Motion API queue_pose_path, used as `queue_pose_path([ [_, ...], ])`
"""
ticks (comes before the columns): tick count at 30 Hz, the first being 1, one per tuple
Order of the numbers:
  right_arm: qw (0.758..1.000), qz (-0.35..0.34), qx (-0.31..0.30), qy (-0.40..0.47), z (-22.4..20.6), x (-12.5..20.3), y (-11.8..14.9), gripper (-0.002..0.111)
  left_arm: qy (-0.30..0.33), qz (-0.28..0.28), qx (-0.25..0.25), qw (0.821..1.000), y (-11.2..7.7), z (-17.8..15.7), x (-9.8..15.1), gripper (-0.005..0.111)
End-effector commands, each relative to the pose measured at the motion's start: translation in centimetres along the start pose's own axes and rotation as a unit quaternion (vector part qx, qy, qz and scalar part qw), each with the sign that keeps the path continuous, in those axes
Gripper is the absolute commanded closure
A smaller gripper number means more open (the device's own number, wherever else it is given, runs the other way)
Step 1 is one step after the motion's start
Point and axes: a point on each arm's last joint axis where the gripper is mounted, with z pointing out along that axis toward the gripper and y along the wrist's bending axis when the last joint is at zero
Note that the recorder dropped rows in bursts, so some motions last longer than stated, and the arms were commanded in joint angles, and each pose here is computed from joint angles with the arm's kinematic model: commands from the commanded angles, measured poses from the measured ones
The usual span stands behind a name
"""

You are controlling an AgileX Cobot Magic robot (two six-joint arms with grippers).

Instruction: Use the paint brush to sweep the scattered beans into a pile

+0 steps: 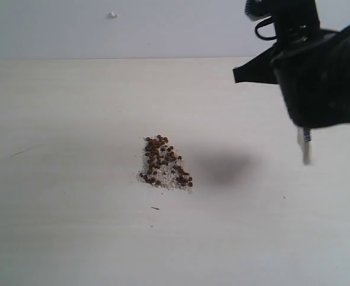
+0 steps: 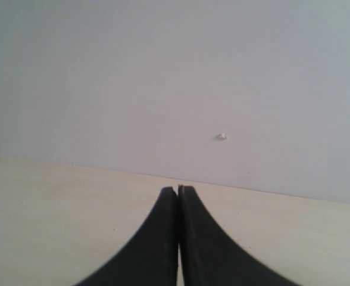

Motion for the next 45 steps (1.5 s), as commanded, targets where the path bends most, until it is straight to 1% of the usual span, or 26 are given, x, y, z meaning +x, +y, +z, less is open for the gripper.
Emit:
queue_pose_path([
  [1,0.996,0.032,-0.008,-0.077,-2.4,1.9,3.0,0.108,0.000,-0.003,0.002,1.000,0.0,0.0,0.1,0.107],
  [2,0.996,0.035,-0.003,-0.087,-3.0,2.6,3.6,0.108,0.000,-0.003,0.002,1.000,0.0,0.0,0.1,0.107],
  [4,0.995,0.018,-0.003,-0.101,-3.9,3.4,5.0,0.108,0.000,-0.003,0.002,1.000,0.0,0.0,0.1,0.107],
  [7,0.994,-0.018,-0.024,-0.105,-4.8,4.9,7.3,0.108,0.000,-0.003,0.002,1.000,0.0,0.0,0.1,0.107],
  [12,0.992,-0.067,-0.038,-0.096,-4.8,7.3,9.7,0.108,0.000,-0.003,0.002,1.000,0.0,0.0,0.1,0.107],
  [15,0.993,-0.065,-0.048,-0.090,-4.4,7.3,11.0,0.108,0.000,-0.003,0.002,1.000,0.0,0.0,0.1,0.107],
  [23,0.991,-0.026,-0.110,-0.065,-4.3,5.7,14.4,0.108,0.000,-0.003,0.002,1.000,0.0,0.0,0.1,0.107],
  [29,0.991,-0.021,-0.120,-0.063,-3.8,5.5,16.1,0.108,0.000,-0.003,0.002,1.000,0.0,0.0,0.1,0.107],
  [38,0.989,0.018,-0.130,-0.064,-3.6,3.9,18.0,0.108,0.000,-0.003,0.002,1.000,0.0,0.0,0.1,0.107],
  [43,0.992,0.036,-0.088,-0.086,-3.6,3.0,17.4,0.108,0.001,-0.004,0.007,1.000,-0.1,0.0,0.1,0.107],
  [45,0.992,0.046,-0.081,-0.089,-3.8,2.5,17.0,0.108,0.001,-0.004,0.007,1.000,-0.1,0.0,0.1,0.107],
])
